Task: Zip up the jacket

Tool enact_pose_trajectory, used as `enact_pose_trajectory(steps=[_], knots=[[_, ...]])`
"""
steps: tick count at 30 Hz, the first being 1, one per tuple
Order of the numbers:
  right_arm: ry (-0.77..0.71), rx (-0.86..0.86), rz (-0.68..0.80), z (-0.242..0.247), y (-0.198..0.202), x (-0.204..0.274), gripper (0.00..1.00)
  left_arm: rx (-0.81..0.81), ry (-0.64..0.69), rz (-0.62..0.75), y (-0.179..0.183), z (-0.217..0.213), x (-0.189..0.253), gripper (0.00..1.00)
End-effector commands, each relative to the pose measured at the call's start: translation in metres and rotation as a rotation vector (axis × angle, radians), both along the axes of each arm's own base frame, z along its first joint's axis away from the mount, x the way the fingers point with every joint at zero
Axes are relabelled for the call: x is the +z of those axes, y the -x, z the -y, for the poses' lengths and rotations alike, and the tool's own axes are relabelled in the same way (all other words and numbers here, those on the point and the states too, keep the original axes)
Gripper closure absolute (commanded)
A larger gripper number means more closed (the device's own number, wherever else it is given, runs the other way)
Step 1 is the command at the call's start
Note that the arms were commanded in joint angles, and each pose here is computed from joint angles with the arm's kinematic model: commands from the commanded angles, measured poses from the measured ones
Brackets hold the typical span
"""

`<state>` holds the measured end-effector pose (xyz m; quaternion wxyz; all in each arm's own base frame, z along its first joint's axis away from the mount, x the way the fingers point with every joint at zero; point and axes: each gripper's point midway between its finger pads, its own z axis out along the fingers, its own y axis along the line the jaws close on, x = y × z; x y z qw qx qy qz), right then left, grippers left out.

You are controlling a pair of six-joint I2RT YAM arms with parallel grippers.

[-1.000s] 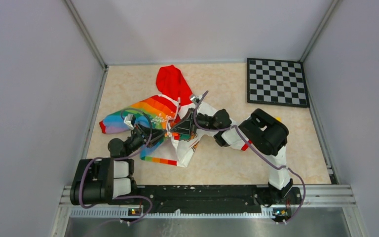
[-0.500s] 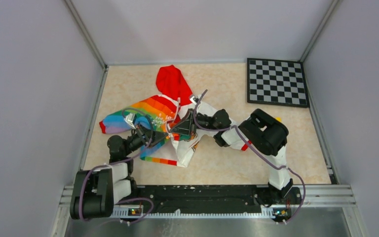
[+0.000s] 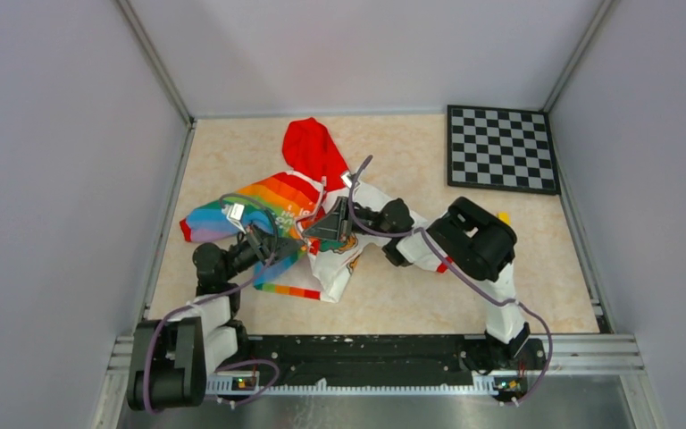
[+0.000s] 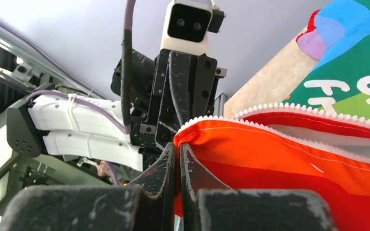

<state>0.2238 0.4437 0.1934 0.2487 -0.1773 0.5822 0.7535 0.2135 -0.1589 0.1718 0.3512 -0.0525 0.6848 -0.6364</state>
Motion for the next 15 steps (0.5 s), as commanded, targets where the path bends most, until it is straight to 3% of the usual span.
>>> enact_pose_trajectory(steps=[1,13,15], knots=[[-0.229,-0.078,0.111,0.000,-0.013,0.057,1.00,-0.154,-0.014,0.111,0.025,0.013,0.016,1.00],[-0.217,-0.104,0.065,0.005,-0.015,0.051,1.00,-0.242,-0.059,0.107,0.025,0.029,0.008,1.00],[-0.215,-0.107,0.074,0.011,-0.011,0.054,1.00,-0.220,-0.088,0.035,0.019,0.027,-0.007,1.00]])
